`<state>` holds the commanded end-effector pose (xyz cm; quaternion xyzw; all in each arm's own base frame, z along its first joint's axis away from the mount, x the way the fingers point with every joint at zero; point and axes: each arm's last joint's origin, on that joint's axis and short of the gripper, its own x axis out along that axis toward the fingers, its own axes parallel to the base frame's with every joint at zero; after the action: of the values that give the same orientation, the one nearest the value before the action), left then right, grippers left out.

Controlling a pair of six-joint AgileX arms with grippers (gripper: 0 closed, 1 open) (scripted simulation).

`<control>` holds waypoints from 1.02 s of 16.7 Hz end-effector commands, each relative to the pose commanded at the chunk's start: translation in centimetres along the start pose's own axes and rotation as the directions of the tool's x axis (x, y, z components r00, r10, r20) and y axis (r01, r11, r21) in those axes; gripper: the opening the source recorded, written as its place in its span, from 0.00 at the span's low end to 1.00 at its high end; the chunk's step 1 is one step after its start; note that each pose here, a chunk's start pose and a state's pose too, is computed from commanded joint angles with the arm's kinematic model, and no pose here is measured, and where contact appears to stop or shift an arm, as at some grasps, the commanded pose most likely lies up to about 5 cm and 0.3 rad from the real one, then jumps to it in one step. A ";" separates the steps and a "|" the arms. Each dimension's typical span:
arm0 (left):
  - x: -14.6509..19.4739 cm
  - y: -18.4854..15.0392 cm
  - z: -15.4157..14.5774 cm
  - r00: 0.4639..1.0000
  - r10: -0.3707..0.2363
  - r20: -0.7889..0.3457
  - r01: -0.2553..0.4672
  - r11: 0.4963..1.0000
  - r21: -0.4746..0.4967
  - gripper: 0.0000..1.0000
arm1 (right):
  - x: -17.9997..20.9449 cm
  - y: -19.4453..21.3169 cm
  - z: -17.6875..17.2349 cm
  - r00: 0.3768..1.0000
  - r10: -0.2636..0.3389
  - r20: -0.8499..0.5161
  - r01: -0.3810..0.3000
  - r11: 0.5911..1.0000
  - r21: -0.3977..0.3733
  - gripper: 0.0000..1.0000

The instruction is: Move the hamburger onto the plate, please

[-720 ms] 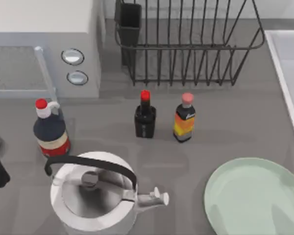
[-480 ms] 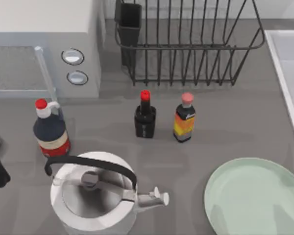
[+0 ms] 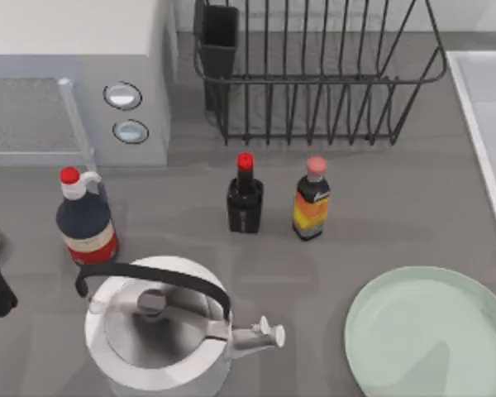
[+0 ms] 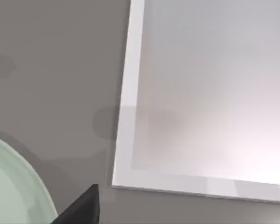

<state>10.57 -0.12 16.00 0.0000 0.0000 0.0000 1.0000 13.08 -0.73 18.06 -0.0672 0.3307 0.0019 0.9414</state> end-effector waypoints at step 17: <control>0.0 0.0 0.0 1.000 0.000 0.000 0.000 1.000 0.000 1.00 | 5.4 -1.5 3.0 0.628 0.122 -0.769 -0.227 0.973 -0.031 1.00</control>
<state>10.57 -0.12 16.00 0.0000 0.0000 0.0000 1.0000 19.27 -2.05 17.22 -0.0880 0.6998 0.0852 0.7037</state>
